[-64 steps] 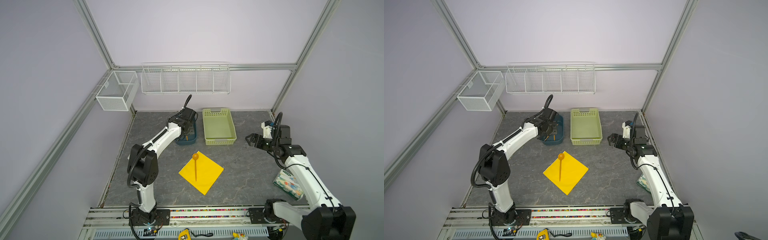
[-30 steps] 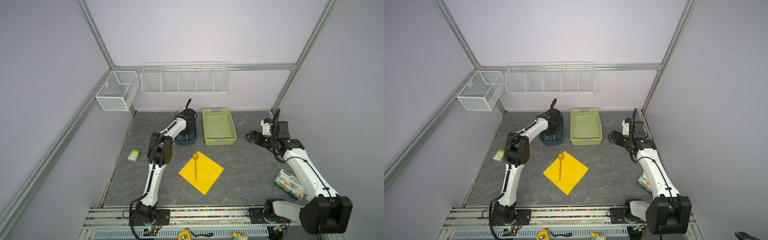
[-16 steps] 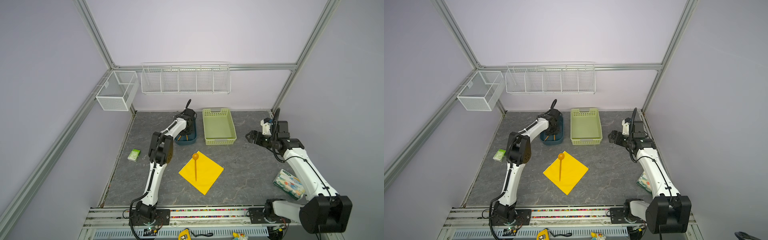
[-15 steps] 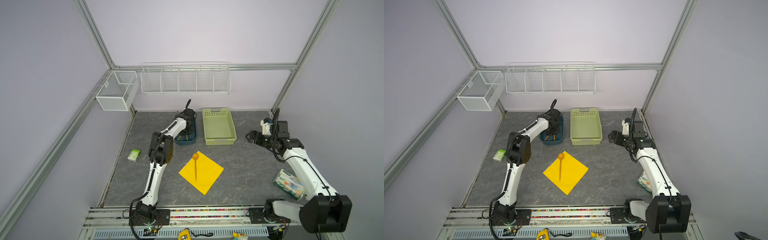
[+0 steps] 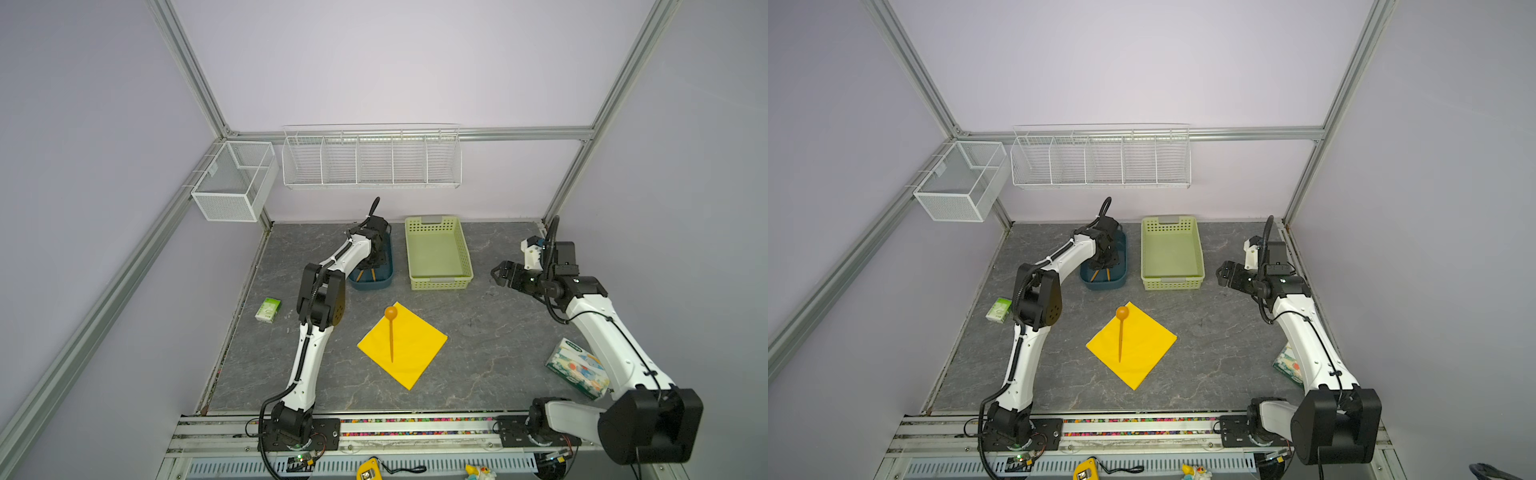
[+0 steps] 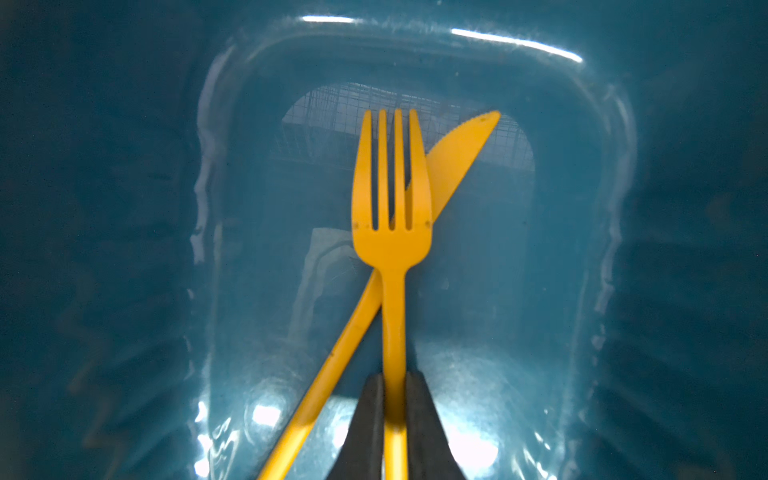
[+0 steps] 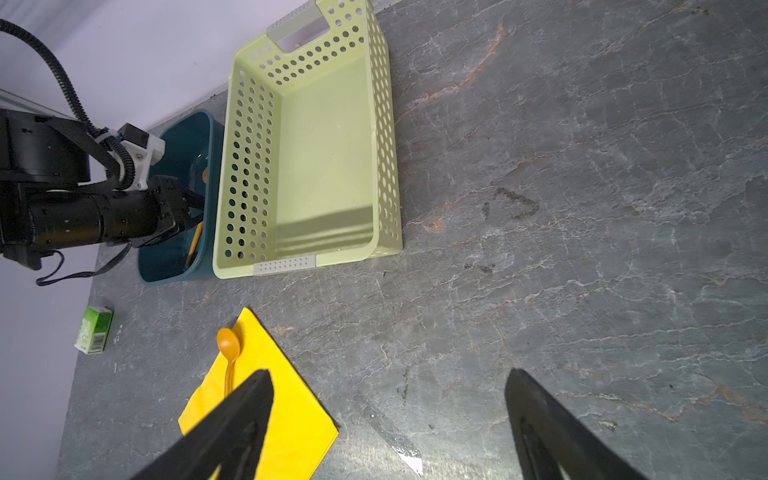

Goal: Place the utensils on the paper napkin and roll it up
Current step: 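Lower the left gripper into the tray and close it on the yellow fork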

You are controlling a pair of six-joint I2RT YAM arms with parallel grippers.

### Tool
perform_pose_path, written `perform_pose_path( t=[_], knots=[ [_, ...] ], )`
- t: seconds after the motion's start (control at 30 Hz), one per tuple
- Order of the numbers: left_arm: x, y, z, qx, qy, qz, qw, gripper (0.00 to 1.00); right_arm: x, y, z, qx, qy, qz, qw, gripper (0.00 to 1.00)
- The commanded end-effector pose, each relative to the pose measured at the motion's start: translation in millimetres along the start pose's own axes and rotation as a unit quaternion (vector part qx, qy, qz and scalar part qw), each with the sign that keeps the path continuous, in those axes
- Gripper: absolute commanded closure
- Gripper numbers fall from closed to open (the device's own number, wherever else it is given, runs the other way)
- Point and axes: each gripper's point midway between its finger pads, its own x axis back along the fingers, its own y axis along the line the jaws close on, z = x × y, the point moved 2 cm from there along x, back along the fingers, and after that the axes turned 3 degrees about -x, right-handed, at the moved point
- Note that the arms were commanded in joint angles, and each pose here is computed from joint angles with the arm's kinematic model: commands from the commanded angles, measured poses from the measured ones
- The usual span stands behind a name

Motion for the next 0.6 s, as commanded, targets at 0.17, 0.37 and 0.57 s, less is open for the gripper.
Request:
perform_pose_path(
  t=[0.17,0.37,0.57],
  knots=[
    [23,1,-6,-0.017,-0.008,0.012,1.000,0.95,13,4,-9,0.014,-0.019,0.002,1.000,0.10],
    [59,2,-17,-0.014,-0.040,0.026,0.999,0.96,20,5,-8,0.014,-0.023,0.001,1.000,0.10],
    [85,6,-14,-0.010,-0.054,0.038,0.998,0.97,30,7,-9,0.017,-0.032,0.004,0.999,0.10]
  ],
)
